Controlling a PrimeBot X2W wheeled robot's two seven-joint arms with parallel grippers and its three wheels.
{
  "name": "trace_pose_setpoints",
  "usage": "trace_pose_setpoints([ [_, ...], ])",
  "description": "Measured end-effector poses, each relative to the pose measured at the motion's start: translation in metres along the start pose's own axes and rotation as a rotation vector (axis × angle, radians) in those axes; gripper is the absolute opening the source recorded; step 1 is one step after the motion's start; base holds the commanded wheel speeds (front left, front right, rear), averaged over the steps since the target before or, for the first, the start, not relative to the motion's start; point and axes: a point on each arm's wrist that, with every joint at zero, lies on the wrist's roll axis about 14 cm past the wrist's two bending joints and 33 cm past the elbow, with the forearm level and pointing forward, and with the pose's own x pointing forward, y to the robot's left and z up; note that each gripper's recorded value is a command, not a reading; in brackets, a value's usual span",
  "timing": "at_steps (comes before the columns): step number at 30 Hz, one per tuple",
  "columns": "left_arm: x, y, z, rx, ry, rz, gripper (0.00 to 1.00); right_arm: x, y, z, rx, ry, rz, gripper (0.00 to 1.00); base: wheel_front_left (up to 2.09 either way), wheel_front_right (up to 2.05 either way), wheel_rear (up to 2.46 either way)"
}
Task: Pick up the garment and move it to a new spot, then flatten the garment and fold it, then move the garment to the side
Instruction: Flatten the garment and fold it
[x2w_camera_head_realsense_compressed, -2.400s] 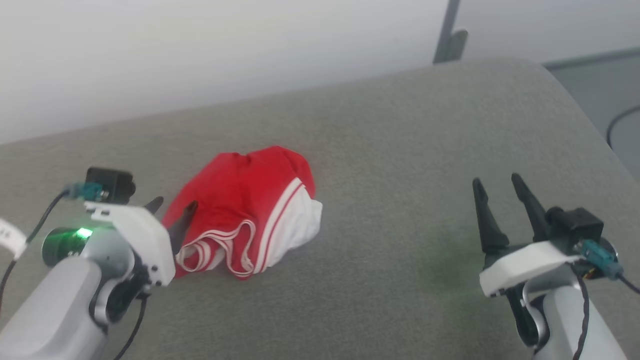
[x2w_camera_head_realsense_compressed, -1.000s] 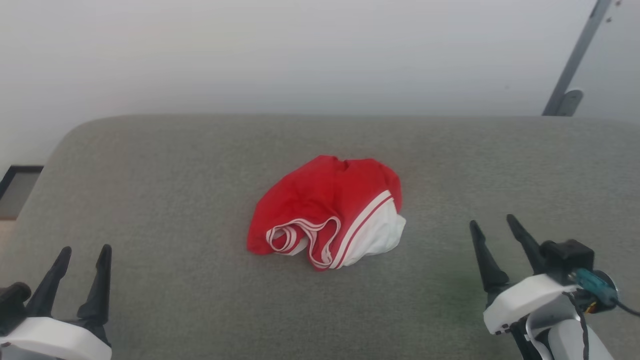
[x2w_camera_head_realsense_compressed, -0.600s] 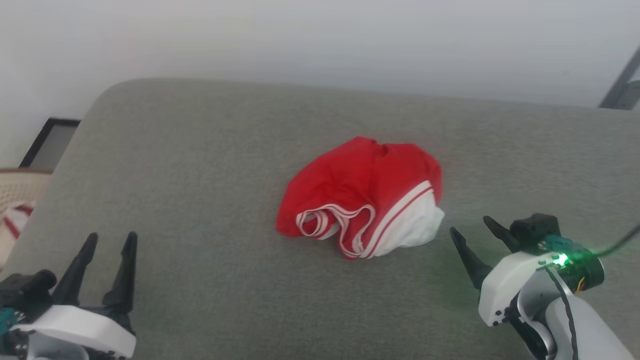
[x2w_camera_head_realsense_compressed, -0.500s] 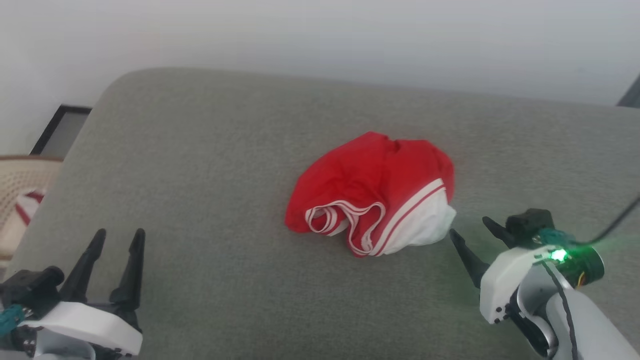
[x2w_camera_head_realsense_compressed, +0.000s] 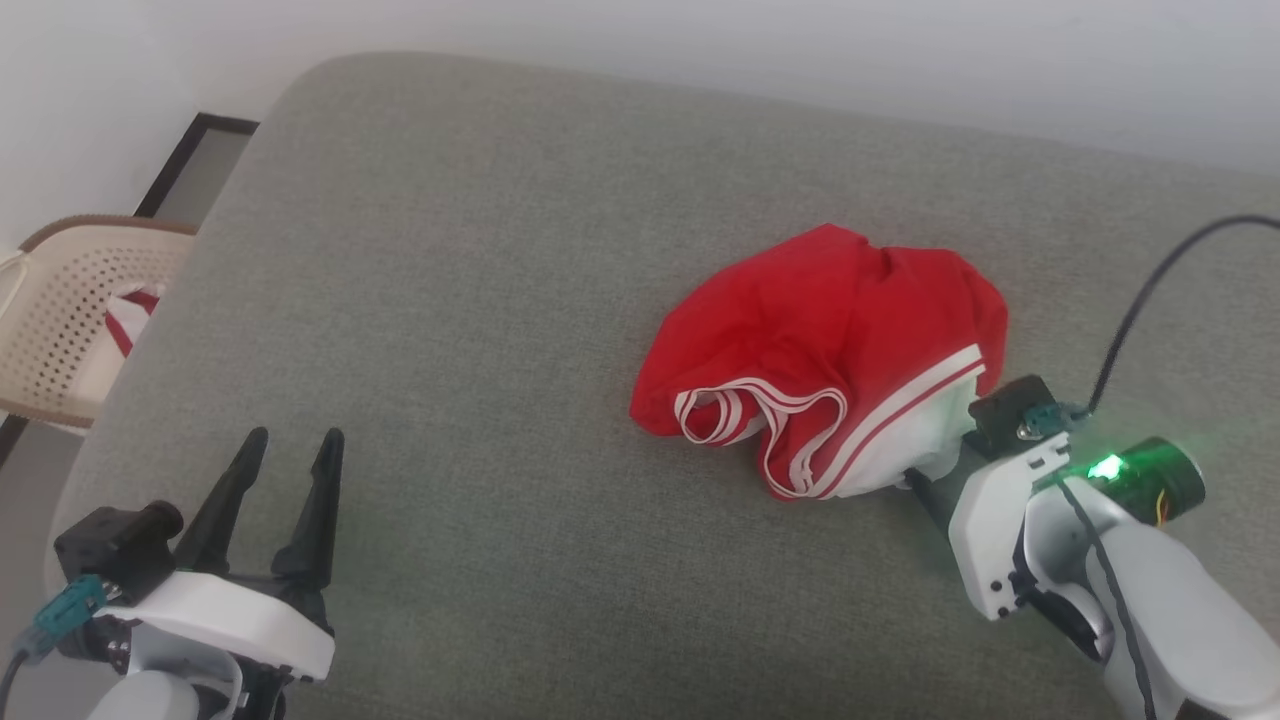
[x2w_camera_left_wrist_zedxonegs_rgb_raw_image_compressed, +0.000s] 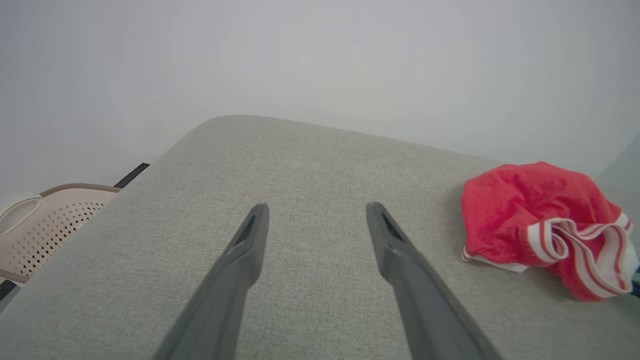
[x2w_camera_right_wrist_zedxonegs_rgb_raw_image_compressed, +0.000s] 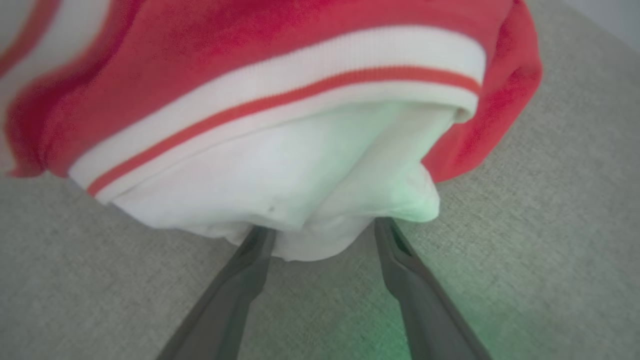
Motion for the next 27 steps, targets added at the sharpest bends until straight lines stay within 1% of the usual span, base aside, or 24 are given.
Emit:
trace_pose_setpoints([
  [3, 0.001, 0.002, -0.002, -0.003, 0.006, 0.011, 1.0, 0.008, 0.001, -0.003, -0.024, 0.04, 0.012, 1.0, 0.0, 0.0, 0.0],
  [4, 0.001, 0.003, -0.003, -0.003, 0.007, 0.014, 1.0, 0.01, 0.0, -0.004, -0.026, 0.056, 0.012, 0.65, 0.0, 0.0, 0.0],
  [5, 0.001, 0.004, -0.004, -0.004, 0.009, 0.017, 1.0, 0.012, -0.001, -0.005, -0.029, 0.067, 0.012, 0.18, 0.0, 0.0, 0.0],
  [6, 0.001, 0.005, -0.005, -0.005, 0.012, 0.02, 1.0, 0.014, -0.001, -0.004, -0.036, 0.071, 0.012, 0.0, 0.0, 0.0, 0.0],
  [12, 0.001, 0.008, -0.004, -0.007, 0.009, 0.027, 1.0, 0.013, -0.004, -0.002, -0.02, 0.077, -0.002, 0.0, 0.0, 0.0, 0.0],
  [14, 0.003, 0.007, -0.002, -0.009, 0.0, 0.021, 1.0, 0.009, -0.01, -0.002, -0.01, 0.08, -0.02, 0.0, 0.0, 0.0, 0.0],
  [18, 0.008, 0.003, 0.003, -0.007, -0.016, 0.005, 1.0, -0.004, -0.03, -0.003, 0.018, 0.081, -0.073, 0.0, 0.0, 0.0, 0.0],
  [21, 0.011, -0.001, 0.006, -0.006, -0.024, -0.008, 1.0, -0.019, -0.047, -0.005, 0.068, 0.067, -0.117, 0.0, 0.0, 0.0, 0.0],
  [24, 0.015, -0.004, 0.007, -0.002, -0.026, -0.024, 1.0, -0.036, -0.063, -0.005, 0.101, 0.05, -0.158, 0.0, 0.0, 0.0, 0.0],
  [27, 0.019, -0.01, 0.007, -0.002, -0.029, -0.043, 1.0, -0.059, -0.085, -0.015, 0.128, 0.065, -0.223, 0.0, 0.0, 0.0, 0.0],
])
